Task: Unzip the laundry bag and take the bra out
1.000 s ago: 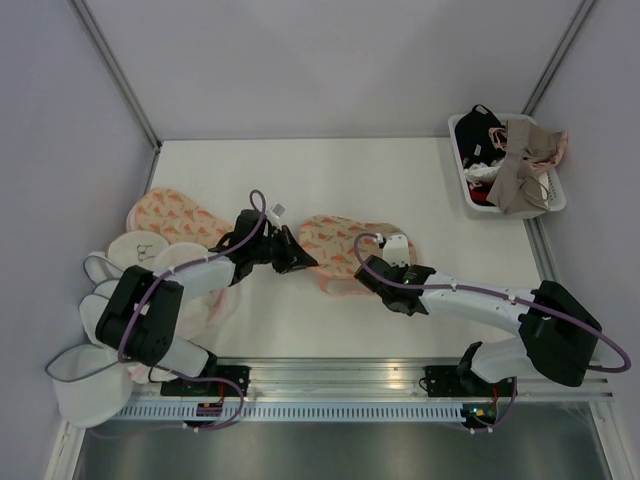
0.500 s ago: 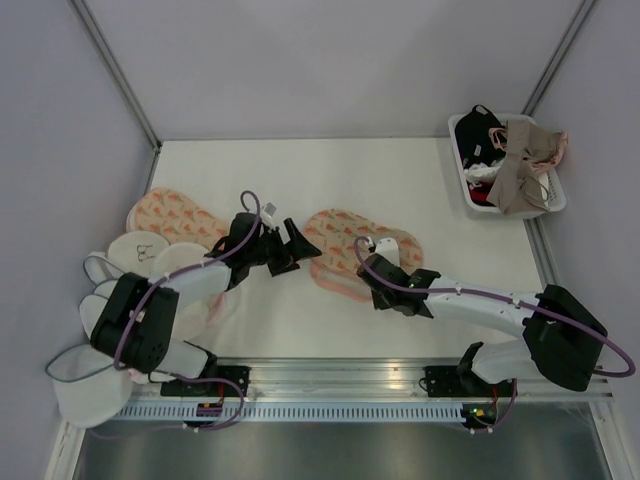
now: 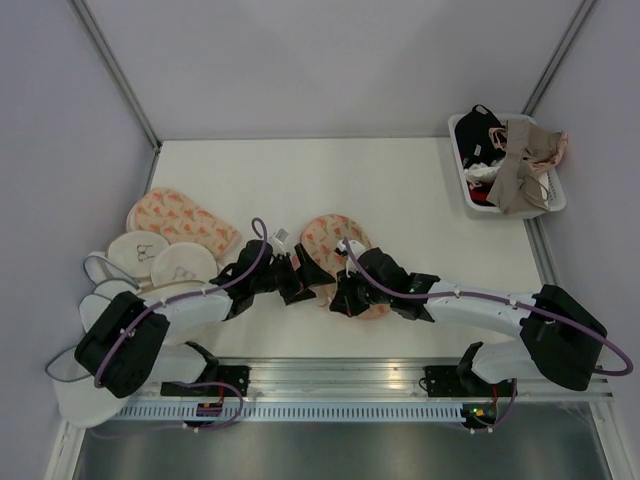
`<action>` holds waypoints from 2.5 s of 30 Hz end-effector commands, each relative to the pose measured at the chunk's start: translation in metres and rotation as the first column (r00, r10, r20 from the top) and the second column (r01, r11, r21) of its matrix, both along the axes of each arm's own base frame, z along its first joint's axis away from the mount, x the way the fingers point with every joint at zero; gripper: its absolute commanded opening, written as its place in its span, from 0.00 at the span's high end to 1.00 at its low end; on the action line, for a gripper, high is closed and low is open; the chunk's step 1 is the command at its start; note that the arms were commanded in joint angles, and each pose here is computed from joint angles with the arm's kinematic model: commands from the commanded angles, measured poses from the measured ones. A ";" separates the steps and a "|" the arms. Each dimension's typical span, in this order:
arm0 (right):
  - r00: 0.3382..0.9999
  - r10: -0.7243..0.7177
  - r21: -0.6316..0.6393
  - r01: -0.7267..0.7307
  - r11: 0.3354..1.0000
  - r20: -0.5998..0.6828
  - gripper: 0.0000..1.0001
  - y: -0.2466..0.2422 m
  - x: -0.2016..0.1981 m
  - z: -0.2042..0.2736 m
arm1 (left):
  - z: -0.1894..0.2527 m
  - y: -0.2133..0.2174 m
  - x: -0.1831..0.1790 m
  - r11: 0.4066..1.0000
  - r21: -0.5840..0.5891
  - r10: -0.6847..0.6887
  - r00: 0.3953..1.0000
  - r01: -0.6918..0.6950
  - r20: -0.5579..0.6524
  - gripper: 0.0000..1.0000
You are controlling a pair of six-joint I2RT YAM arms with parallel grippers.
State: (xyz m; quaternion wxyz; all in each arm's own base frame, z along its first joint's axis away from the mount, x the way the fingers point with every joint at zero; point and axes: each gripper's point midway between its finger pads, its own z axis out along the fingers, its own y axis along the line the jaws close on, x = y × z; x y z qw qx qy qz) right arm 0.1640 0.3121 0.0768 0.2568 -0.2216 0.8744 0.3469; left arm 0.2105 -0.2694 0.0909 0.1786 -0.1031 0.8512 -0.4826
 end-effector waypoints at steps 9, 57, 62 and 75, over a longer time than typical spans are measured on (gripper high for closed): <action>0.995 0.082 0.104 -0.087 0.991 0.053 1.00 0.020 -0.007 0.026 | -0.012 -0.045 0.001 0.996 -0.092 -0.025 0.999 0.022 -0.038 0.79; 0.792 -0.482 -0.431 0.609 0.666 0.375 1.00 -0.147 0.065 -0.015 | -0.007 -0.057 0.119 0.971 0.167 -0.196 0.969 0.170 0.153 0.06; 0.821 -0.458 -0.412 0.569 0.712 0.342 1.00 -0.138 0.061 -0.012 | -0.014 -0.020 0.116 0.967 0.255 -0.017 0.995 -0.008 0.098 0.00; 0.995 -0.081 -0.018 0.082 0.996 0.066 1.00 -0.021 0.014 0.015 | -0.006 0.011 0.037 0.987 0.078 0.139 0.990 -0.137 -0.015 0.00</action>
